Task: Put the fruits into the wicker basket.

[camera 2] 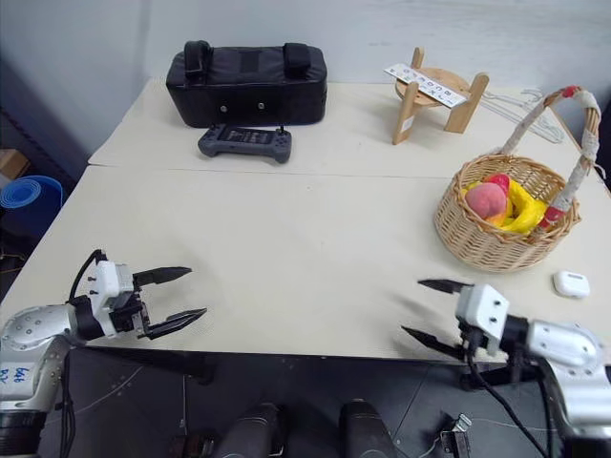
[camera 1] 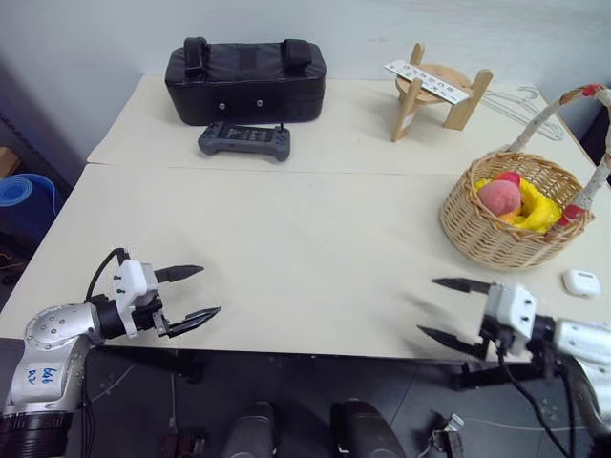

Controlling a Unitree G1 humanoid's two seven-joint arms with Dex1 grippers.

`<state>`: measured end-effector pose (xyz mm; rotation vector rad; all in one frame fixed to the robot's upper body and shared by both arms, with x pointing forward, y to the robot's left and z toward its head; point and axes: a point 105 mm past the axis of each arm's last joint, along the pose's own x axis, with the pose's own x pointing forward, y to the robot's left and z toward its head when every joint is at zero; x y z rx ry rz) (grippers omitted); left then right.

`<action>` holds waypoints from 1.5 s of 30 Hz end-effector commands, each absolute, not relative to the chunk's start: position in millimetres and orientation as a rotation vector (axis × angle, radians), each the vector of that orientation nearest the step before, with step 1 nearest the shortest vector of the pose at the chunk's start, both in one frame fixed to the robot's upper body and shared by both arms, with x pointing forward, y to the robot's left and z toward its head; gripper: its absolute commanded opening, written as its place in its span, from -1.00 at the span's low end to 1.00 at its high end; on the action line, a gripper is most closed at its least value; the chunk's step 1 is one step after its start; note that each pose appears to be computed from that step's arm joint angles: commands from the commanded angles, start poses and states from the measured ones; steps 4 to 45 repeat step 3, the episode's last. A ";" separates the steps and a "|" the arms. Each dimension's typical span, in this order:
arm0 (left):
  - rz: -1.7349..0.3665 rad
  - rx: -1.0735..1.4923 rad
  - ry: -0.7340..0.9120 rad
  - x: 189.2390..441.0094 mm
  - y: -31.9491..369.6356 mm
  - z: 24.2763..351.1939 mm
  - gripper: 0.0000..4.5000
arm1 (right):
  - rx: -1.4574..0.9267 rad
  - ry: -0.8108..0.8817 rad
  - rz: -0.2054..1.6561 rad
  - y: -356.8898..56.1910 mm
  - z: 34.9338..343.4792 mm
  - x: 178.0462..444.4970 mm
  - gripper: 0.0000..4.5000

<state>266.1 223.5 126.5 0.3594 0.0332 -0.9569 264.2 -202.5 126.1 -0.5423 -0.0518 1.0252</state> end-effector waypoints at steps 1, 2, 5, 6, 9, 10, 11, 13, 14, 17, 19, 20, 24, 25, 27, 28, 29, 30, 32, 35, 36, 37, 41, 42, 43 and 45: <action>-0.942 0.429 -0.010 264.0 223.6 135.0 1.00 | -0.538 -0.097 1.038 -194.2 125.9 268.0 0.99; -0.935 0.440 -0.016 265.0 224.7 135.4 1.00 | -0.534 -0.103 1.039 -192.2 124.6 268.6 0.99; -0.925 0.444 -0.023 266.9 226.1 136.6 1.00 | -0.529 -0.111 1.039 -190.5 123.8 268.7 0.99; -0.925 0.444 -0.023 266.9 226.1 136.6 1.00 | -0.529 -0.111 1.039 -190.5 123.8 268.7 0.99; -0.925 0.444 -0.023 266.9 226.1 136.6 1.00 | -0.529 -0.111 1.039 -190.5 123.8 268.7 0.99; -0.925 0.444 -0.023 266.9 226.1 136.6 1.00 | -0.529 -0.111 1.039 -190.5 123.8 268.7 0.99; -0.925 0.444 -0.023 266.9 226.1 136.6 1.00 | -0.529 -0.111 1.039 -190.5 123.8 268.7 0.99; -0.925 0.444 -0.023 266.9 226.1 136.6 1.00 | -0.529 -0.111 1.039 -190.5 123.8 268.7 0.99; -0.925 0.444 -0.023 266.9 226.1 136.6 1.00 | -0.529 -0.111 1.039 -190.5 123.8 268.7 0.99; -0.925 0.444 -0.023 266.9 226.1 136.6 1.00 | -0.529 -0.111 1.039 -190.5 123.8 268.7 0.99; -0.925 0.444 -0.023 266.9 226.1 136.6 1.00 | -0.529 -0.111 1.039 -190.5 123.8 268.7 0.99; -0.925 0.444 -0.023 266.9 226.1 136.6 1.00 | -0.529 -0.111 1.039 -190.5 123.8 268.7 0.99; -0.925 0.444 -0.023 266.9 226.1 136.6 1.00 | -0.529 -0.111 1.039 -190.5 123.8 268.7 0.99; -0.925 0.444 -0.023 266.9 226.1 136.6 1.00 | -0.529 -0.111 1.039 -190.5 123.8 268.7 0.99; -0.925 0.444 -0.023 266.9 226.1 136.6 1.00 | -0.529 -0.111 1.039 -190.5 123.8 268.7 0.99; -0.925 0.444 -0.023 266.9 226.1 136.6 1.00 | -0.529 -0.111 1.039 -190.5 123.8 268.7 0.99; -0.925 0.444 -0.023 266.9 226.1 136.6 1.00 | -0.529 -0.111 1.039 -190.5 123.8 268.7 0.99; -0.925 0.444 -0.023 266.9 226.1 136.6 1.00 | -0.529 -0.111 1.039 -190.5 123.8 268.7 0.99; -0.925 0.444 -0.023 266.9 226.1 136.6 1.00 | -0.529 -0.111 1.039 -190.5 123.8 268.7 0.99; -0.925 0.444 -0.023 266.9 226.1 136.6 1.00 | -0.529 -0.111 1.039 -190.5 123.8 268.7 0.99; -0.925 0.444 -0.023 266.9 226.1 136.6 1.00 | -0.529 -0.111 1.039 -190.5 123.8 268.7 0.99; -0.925 0.444 -0.023 266.9 226.1 136.6 1.00 | -0.529 -0.111 1.039 -190.5 123.8 268.7 0.99; -0.925 0.444 -0.023 266.9 226.1 136.6 1.00 | -0.529 -0.111 1.039 -190.5 123.8 268.7 0.99; -0.925 0.444 -0.023 266.9 226.1 136.6 1.00 | -0.529 -0.111 1.039 -190.5 123.8 268.7 0.99; -0.925 0.444 -0.023 266.9 226.1 136.6 1.00 | -0.529 -0.111 1.039 -190.5 123.8 268.7 0.99; -0.925 0.444 -0.023 266.9 226.1 136.6 1.00 | -0.529 -0.111 1.039 -190.5 123.8 268.7 0.99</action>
